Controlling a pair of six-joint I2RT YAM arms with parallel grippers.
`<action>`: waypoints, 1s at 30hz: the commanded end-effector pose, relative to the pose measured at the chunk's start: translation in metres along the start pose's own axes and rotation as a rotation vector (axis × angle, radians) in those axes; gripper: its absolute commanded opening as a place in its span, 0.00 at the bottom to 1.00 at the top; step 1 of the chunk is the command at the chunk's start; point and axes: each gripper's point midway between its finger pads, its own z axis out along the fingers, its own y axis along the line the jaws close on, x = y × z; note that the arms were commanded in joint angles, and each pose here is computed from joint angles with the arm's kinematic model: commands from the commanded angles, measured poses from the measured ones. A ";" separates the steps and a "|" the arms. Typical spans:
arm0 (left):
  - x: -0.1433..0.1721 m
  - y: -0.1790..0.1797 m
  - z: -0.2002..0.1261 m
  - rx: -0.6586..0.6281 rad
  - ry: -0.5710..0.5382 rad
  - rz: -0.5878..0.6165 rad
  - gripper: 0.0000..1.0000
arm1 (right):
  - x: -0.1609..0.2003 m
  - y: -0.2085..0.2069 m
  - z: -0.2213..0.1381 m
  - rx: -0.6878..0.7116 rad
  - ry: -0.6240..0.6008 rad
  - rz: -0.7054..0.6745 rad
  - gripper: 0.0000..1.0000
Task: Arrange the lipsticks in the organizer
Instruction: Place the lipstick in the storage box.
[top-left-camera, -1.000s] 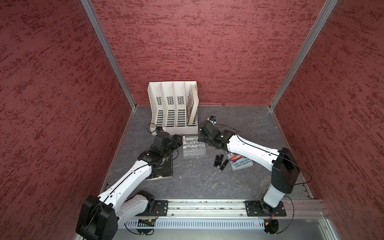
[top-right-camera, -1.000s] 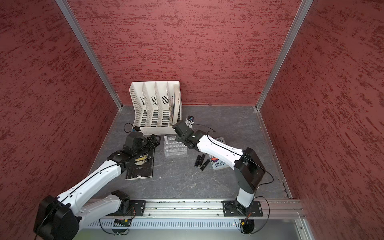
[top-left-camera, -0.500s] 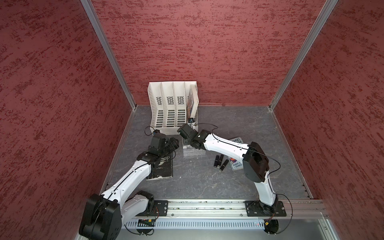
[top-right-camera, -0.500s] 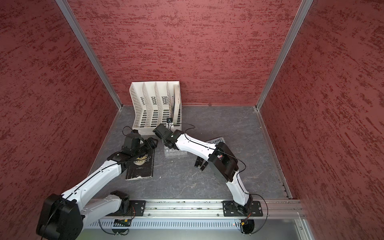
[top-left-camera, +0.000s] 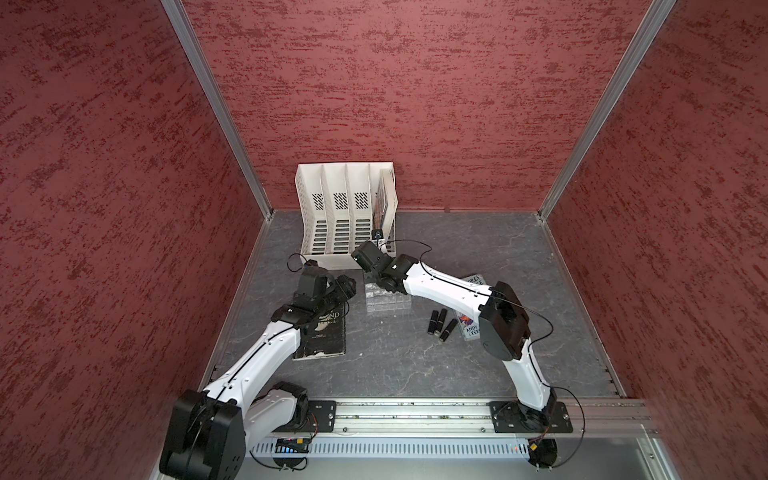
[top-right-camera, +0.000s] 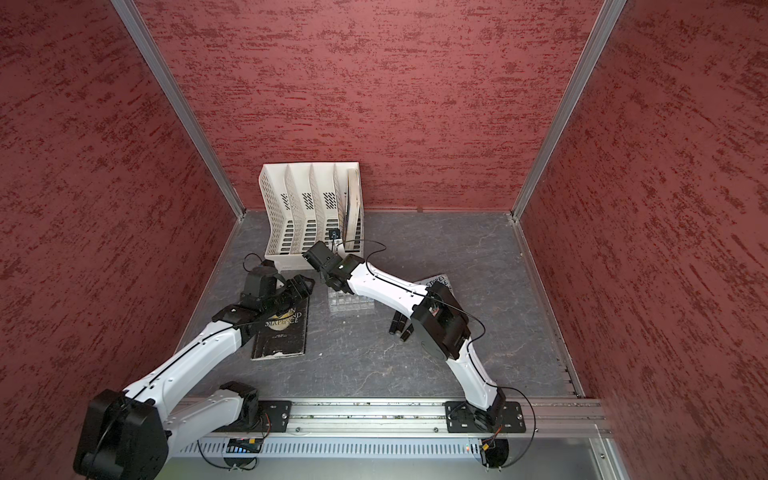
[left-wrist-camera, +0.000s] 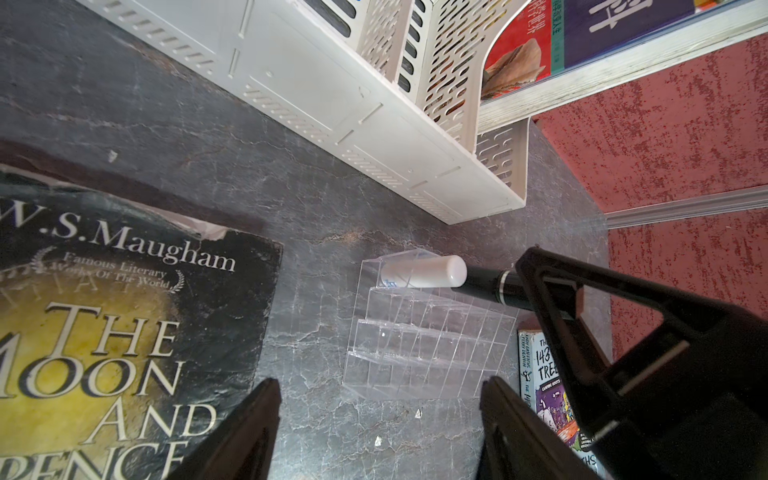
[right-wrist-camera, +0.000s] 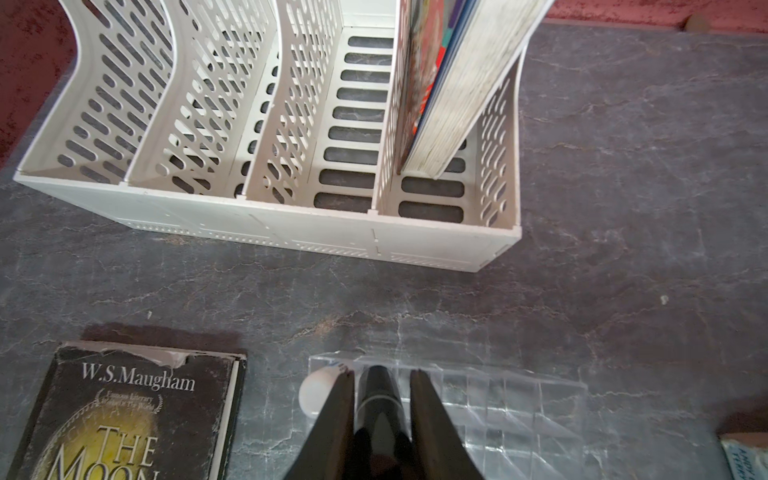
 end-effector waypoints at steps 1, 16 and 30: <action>-0.001 0.000 -0.002 0.019 -0.009 0.010 0.79 | -0.002 -0.002 0.007 0.018 -0.006 -0.004 0.04; -0.001 -0.002 -0.004 0.027 -0.008 0.005 0.79 | 0.009 -0.003 0.019 0.027 0.012 -0.011 0.04; 0.018 -0.046 -0.021 0.022 0.010 0.325 0.74 | -0.010 -0.053 -0.055 -0.069 0.040 0.182 0.49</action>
